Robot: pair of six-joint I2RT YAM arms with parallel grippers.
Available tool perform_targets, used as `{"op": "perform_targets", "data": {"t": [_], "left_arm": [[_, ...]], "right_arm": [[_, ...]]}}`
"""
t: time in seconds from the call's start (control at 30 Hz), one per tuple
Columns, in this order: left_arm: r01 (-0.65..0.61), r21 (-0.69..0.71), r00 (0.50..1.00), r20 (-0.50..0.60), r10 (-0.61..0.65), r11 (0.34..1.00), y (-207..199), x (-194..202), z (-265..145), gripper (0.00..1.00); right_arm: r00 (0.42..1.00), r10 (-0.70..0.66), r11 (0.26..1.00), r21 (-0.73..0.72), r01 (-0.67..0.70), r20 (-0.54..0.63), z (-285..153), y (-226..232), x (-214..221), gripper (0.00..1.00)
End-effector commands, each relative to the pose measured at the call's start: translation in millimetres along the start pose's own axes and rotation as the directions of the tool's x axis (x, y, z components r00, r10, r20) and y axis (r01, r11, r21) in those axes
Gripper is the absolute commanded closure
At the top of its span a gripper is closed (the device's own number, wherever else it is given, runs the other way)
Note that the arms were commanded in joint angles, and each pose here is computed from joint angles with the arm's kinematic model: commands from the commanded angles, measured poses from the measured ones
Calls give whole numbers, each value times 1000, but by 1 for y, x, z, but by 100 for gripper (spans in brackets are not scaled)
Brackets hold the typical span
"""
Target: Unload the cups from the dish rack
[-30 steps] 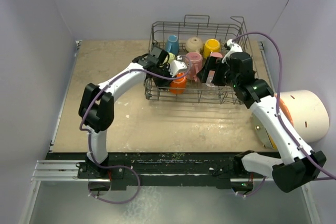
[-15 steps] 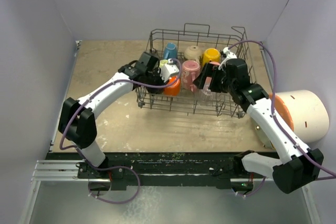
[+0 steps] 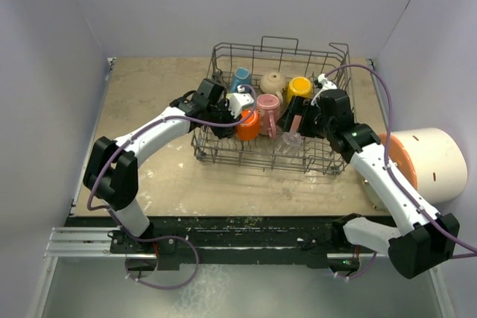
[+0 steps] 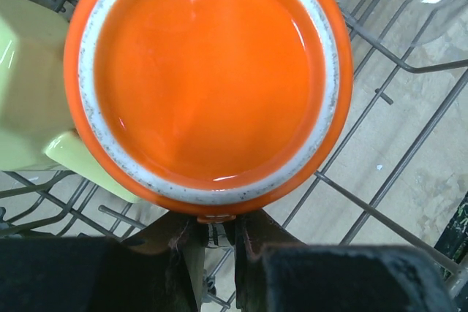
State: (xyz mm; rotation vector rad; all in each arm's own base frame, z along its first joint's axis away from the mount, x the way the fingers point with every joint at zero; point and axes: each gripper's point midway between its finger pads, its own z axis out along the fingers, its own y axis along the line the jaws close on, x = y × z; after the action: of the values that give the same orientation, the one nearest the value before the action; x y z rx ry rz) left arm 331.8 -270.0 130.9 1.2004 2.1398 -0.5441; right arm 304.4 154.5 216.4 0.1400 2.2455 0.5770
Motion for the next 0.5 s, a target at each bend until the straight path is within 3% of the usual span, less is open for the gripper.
{"op": "perform_targets", "data": {"t": [0.0, 0.47], "left_arm": [[-78, 12, 981, 179, 75, 997, -1, -63, -22, 100], [-155, 43, 974, 172, 145, 987, -26, -76, -95, 100]], "right_arm": [[999, 9, 1000, 11, -9, 41, -7, -2, -6, 2], [997, -30, 1000, -5, 31, 77, -20, 6, -21, 0]]}}
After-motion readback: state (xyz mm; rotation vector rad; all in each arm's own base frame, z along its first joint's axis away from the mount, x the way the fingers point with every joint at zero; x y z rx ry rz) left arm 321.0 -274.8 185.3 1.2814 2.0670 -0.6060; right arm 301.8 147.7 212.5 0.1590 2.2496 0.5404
